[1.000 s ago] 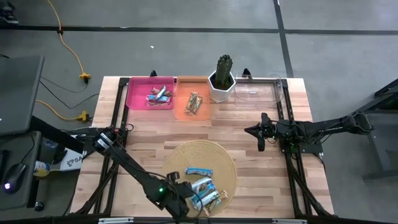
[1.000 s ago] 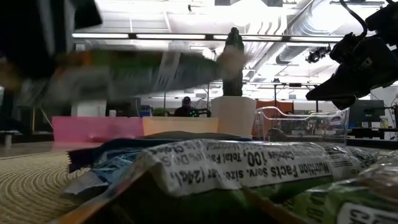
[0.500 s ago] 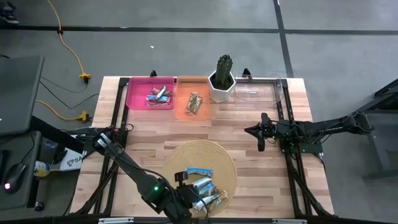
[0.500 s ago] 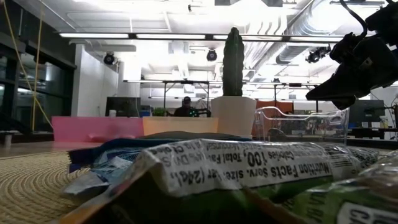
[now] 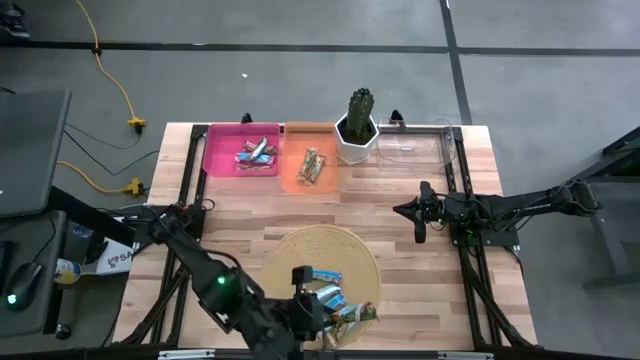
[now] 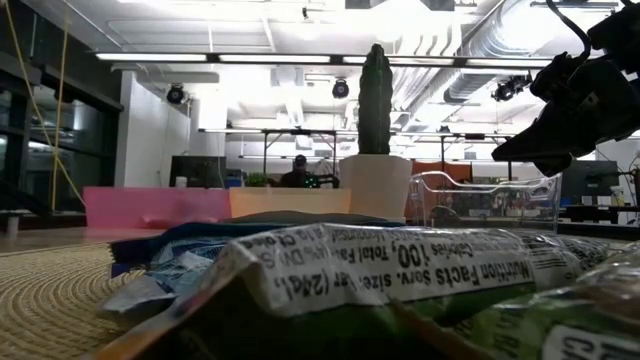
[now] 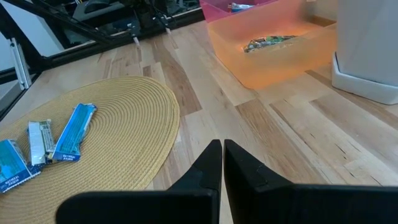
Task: Pick and place Granola Bars by type
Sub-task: Put the yellow granola bar into the orange bin, then put the blue granola bar into the transparent bin
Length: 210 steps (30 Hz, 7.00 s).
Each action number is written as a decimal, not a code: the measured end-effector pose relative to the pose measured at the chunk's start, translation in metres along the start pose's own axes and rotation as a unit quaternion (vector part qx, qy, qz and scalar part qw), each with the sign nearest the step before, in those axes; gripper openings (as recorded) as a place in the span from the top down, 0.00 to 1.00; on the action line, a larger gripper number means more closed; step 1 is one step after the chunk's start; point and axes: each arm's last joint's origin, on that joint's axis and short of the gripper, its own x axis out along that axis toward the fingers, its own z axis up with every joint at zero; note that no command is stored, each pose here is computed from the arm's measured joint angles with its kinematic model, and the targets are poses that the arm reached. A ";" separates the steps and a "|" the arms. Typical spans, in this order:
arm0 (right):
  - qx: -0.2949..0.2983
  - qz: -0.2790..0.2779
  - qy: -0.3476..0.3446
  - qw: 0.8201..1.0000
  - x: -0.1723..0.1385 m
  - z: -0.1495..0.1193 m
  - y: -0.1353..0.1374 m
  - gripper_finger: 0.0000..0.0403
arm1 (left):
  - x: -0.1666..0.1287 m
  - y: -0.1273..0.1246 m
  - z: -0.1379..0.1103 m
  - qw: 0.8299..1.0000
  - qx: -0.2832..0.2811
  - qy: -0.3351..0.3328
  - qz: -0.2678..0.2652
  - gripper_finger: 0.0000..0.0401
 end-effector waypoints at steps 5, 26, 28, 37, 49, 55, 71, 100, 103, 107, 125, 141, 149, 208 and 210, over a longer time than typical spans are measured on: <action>0.000 0.000 0.000 1.000 0.000 0.000 0.000 1.00 | -0.016 0.006 0.017 0.998 0.007 -0.062 0.017 0.84; 0.001 0.000 0.000 1.000 0.000 0.000 0.000 1.00 | -0.069 0.067 0.059 0.917 -0.042 -0.201 0.343 0.84; 0.000 0.000 0.000 1.000 0.000 0.000 0.000 1.00 | -0.073 0.079 0.063 0.913 -0.039 -0.197 0.355 0.84; 0.001 0.000 0.000 1.000 0.000 0.000 0.000 1.00 | -0.085 0.160 0.079 0.908 -0.046 -0.162 0.384 0.84; 0.000 0.000 0.000 1.000 0.000 0.000 0.000 1.00 | -0.083 0.298 0.067 0.896 -0.166 -0.047 0.408 0.84; 0.000 0.000 0.000 1.000 0.000 0.000 0.000 1.00 | -0.071 0.364 0.047 0.885 -0.238 0.019 0.401 0.84; 0.001 0.000 0.000 1.000 0.000 0.000 0.000 1.00 | 0.020 0.444 -0.061 0.868 -0.407 0.131 0.253 0.84; 0.000 0.000 0.000 1.000 0.000 0.000 0.000 1.00 | 0.068 0.452 -0.175 0.777 -0.571 0.147 0.221 0.84; 0.001 0.000 0.000 1.000 0.000 0.000 0.000 1.00 | 0.068 0.452 -0.180 0.774 -0.568 0.150 0.235 0.84; 0.001 0.000 0.000 1.000 0.000 0.000 0.000 1.00 | 0.068 0.451 -0.188 0.769 -0.565 0.161 0.253 0.84; 0.000 0.000 0.000 1.000 0.000 0.000 0.000 1.00 | 0.071 0.448 -0.198 0.777 -0.557 0.181 0.233 0.63; 0.000 0.000 0.000 1.000 0.000 0.000 0.000 1.00 | 0.074 0.447 -0.184 0.854 -0.481 0.157 0.121 0.56; 0.000 0.000 0.000 1.000 0.000 0.000 0.000 1.00 | 0.041 0.436 -0.154 0.899 -0.418 0.106 0.075 0.56; 0.001 0.000 0.000 1.000 0.000 0.000 0.000 1.00 | 0.038 0.089 -0.169 0.977 -0.088 0.173 -0.082 0.56; 0.000 0.000 0.000 1.000 0.000 0.000 0.000 1.00 | 0.047 0.087 -0.177 0.977 -0.062 0.188 -0.080 0.56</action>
